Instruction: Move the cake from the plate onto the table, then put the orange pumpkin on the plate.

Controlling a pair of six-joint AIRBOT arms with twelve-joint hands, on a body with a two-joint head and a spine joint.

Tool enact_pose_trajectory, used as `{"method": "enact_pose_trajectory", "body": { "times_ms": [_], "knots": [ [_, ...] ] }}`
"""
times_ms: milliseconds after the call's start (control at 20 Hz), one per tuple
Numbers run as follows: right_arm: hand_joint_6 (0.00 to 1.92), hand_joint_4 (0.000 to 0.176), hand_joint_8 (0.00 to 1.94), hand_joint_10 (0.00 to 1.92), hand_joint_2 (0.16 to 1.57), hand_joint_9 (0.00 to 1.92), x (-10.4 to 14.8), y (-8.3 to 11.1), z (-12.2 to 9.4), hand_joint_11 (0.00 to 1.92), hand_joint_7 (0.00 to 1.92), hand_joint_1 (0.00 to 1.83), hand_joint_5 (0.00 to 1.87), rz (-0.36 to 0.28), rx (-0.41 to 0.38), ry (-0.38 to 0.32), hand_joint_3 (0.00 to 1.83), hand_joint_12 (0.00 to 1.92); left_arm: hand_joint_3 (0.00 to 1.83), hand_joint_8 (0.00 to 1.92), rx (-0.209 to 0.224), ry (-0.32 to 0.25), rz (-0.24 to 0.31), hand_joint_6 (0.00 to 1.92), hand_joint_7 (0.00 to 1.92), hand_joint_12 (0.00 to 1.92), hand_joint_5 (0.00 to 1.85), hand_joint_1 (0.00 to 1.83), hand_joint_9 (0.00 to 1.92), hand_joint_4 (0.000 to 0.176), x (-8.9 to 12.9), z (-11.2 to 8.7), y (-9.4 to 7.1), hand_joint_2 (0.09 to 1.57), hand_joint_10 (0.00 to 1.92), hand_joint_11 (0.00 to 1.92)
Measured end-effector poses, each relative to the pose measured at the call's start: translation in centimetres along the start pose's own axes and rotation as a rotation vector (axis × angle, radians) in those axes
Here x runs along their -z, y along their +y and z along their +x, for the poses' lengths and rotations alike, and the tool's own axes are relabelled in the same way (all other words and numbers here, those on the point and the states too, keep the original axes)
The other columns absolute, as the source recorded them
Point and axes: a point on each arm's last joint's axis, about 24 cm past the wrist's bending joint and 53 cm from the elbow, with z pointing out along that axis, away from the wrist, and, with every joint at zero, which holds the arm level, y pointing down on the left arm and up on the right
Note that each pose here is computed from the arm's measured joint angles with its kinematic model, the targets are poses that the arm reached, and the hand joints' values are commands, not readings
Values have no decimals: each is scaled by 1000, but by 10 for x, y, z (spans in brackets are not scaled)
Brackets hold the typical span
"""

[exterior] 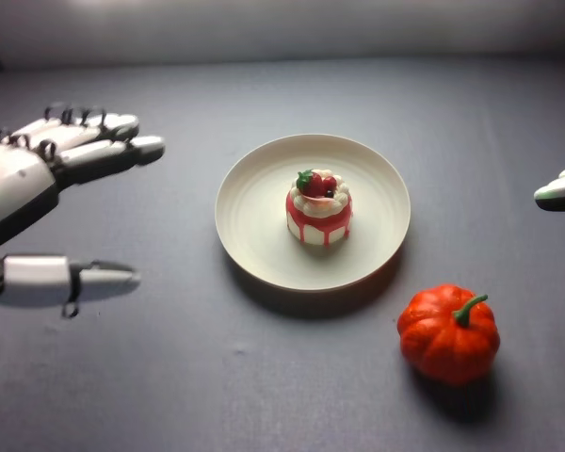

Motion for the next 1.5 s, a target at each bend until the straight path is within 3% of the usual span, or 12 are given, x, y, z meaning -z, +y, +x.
{"method": "enact_pose_trajectory", "body": {
  "times_ms": [300,450,550,650,750,1050,1200,1250,1300,1350,1400,1500],
  "knots": [
    [5,0,2,9,1186,575,-1,4,3,158,601,800,537,-14,1,16,0,961,0,8,-10,33,132,4,171,440,269,544,130,139,-63,4,-37,989,7,0],
    [0,0,2,3,1208,576,-1,4,3,91,614,781,527,-14,0,16,1,1056,0,3,-46,74,180,1,240,696,315,598,262,125,-95,10,-58,959,8,0],
    [0,0,4,4,1200,590,-2,5,3,27,622,833,531,-17,2,17,0,1250,3,0,-55,90,199,0,241,767,271,535,276,155,-112,15,-69,966,2,16],
    [2,0,2,10,1175,619,-3,6,1,42,637,829,567,-24,9,15,0,1350,0,1,-95,122,190,0,246,782,244,564,273,148,-125,25,-70,963,1,37],
    [8,0,7,15,1148,654,-5,8,-3,142,669,883,637,-31,17,7,0,1237,0,6,-119,144,160,7,260,800,233,581,289,166,-141,32,-65,947,6,64],
    [21,0,36,73,1153,834,-6,11,-7,309,820,939,798,-42,18,-2,1,1291,0,5,-147,200,56,2,285,973,253,701,314,176,-164,51,-38,881,6,17],
    [12,0,19,63,1145,848,-6,11,-7,387,836,937,865,-44,18,-4,0,1136,0,2,-154,217,38,5,333,1022,278,728,392,172,-175,63,-34,859,7,120],
    [11,0,14,56,1141,838,-6,11,-7,376,828,981,870,-44,19,-3,0,1127,0,7,-162,228,29,12,349,1027,301,753,391,154,-178,68,-33,855,5,127],
    [922,0,2,25,1163,798,-6,11,-7,285,805,1088,860,-43,20,-3,6,1179,0,17,-163,235,30,15,374,1026,312,749,403,148,-181,73,-35,856,9,122],
    [507,0,5,5,1140,738,-6,11,-8,228,773,1037,725,-44,20,-6,2,1129,0,8,-168,240,31,5,409,998,309,722,416,129,-183,75,-36,856,6,124],
    [1049,0,22,27,1174,801,-6,12,-9,283,836,1074,818,-46,20,-6,3,1163,0,2,-175,252,29,3,424,928,361,759,409,78,-184,81,-36,855,1,118],
    [1251,0,20,38,1204,835,-6,12,-10,292,864,1051,798,-47,21,-9,2,1242,0,2,-186,273,25,3,462,971,451,852,435,38,-186,90,-35,868,4,87]
  ]
}}
